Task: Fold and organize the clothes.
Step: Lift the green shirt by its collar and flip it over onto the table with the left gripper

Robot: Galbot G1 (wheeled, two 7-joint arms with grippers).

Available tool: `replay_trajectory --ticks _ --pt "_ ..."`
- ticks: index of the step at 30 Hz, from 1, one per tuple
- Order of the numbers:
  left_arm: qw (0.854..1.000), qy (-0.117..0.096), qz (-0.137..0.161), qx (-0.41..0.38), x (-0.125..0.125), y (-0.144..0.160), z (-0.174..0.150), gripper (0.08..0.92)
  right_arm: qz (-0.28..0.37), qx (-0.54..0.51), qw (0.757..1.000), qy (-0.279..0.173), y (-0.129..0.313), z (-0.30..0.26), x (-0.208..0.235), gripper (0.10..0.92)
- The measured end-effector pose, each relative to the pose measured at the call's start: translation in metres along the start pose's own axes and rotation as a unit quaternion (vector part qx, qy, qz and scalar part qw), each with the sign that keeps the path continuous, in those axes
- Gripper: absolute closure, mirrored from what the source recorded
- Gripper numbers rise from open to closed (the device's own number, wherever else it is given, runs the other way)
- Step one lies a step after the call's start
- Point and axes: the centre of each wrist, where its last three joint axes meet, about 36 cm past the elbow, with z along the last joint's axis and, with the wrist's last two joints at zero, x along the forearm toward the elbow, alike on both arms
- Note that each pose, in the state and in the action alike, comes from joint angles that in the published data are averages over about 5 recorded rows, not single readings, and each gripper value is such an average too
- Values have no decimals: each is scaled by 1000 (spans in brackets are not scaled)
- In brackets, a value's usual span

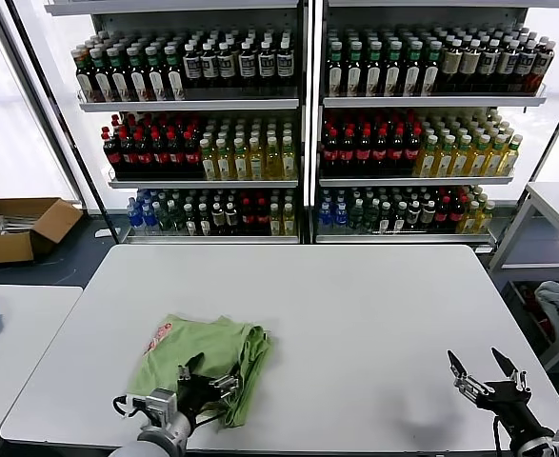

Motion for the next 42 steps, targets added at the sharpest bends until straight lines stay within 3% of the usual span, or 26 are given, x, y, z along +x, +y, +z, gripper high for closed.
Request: replay_trajectory --ticks 9,15,25,33,42 --pt "999 6 32 19 6 -22 -4 177 6 -4 1000 -1 -1 1 2 200" --pt "998 -12 43 51 23 -15 -25 177 7 -7 1000 -1 0 3 1 200" --pt "998 -29 -17 61 39 55 -50 177 1 -9 1000 0 4 4 0 200" --pt "996 -11 -53 74 30 97 -47 177 -3 -6 1000 2 6 5 3 200" --pt "993 12 -61 96 14 116 -34 177 -1 -4 1000 3 4 5 3 200"
